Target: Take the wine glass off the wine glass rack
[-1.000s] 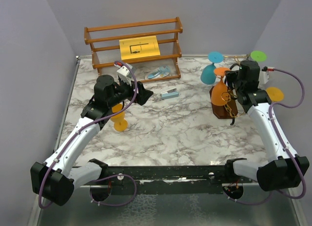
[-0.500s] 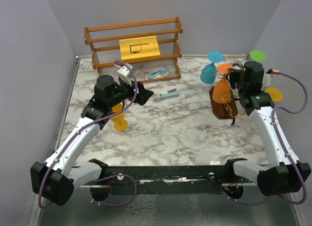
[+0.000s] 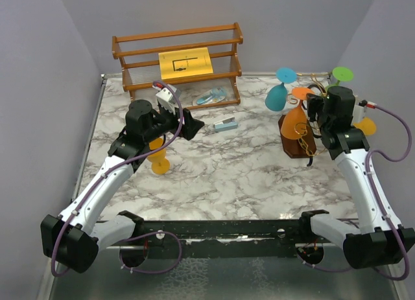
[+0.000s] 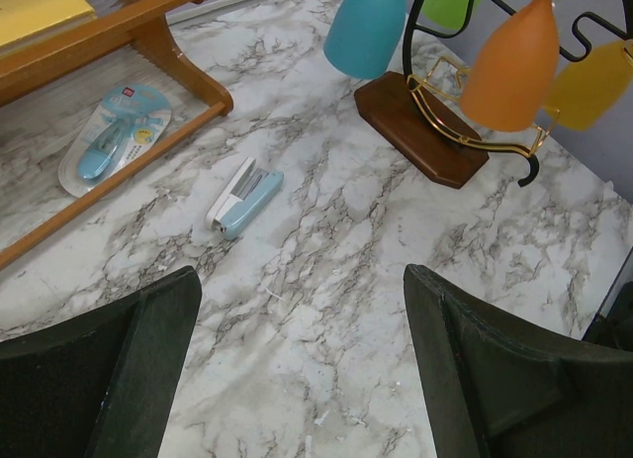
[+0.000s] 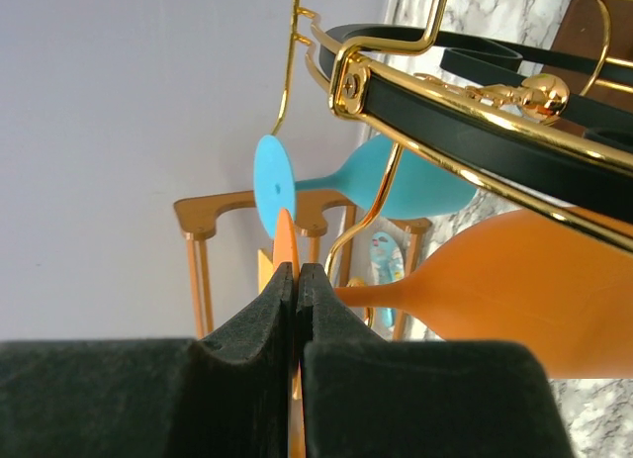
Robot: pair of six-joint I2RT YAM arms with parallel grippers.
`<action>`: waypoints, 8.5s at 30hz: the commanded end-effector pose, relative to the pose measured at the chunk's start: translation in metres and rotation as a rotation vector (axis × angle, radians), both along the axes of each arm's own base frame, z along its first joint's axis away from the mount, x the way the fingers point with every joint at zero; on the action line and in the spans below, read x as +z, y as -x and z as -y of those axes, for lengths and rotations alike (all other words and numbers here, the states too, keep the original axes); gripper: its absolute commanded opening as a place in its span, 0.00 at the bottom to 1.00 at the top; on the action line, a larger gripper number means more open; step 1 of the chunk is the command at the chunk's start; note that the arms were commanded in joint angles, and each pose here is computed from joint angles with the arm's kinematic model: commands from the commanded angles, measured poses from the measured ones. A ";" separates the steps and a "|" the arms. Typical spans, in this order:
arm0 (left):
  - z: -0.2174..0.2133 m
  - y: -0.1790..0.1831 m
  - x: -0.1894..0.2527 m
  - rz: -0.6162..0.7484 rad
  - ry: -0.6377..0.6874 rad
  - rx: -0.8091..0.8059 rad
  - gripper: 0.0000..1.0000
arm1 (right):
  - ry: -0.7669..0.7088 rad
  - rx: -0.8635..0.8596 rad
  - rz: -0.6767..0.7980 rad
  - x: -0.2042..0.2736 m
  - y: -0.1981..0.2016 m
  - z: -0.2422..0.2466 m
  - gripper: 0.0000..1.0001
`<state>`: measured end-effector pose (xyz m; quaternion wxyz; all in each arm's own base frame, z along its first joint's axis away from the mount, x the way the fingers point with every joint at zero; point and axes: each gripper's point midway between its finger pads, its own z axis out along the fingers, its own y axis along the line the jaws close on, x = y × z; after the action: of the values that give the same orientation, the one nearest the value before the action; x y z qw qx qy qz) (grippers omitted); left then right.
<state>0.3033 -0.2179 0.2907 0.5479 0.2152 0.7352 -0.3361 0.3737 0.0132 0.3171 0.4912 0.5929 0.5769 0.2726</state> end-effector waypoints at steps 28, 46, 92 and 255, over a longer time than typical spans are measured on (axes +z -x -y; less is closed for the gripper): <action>0.016 0.034 0.035 -0.198 0.447 -0.028 0.99 | -0.051 0.852 0.386 0.098 0.066 -0.140 0.01; 0.066 0.069 0.067 -0.490 0.965 -0.171 0.99 | -0.442 1.137 0.496 0.136 0.093 -0.184 0.01; 0.046 0.110 0.126 -0.377 1.440 -0.509 0.27 | -0.521 1.142 0.408 0.109 0.092 -0.195 0.04; -0.001 0.040 0.014 -0.296 -0.339 0.262 0.86 | 0.924 0.594 0.391 0.083 0.122 -0.060 0.99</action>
<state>0.2583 -0.2070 0.2654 0.3467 0.1427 0.9206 -0.1091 0.2519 0.0751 0.4011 0.7131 0.0541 0.6614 0.2263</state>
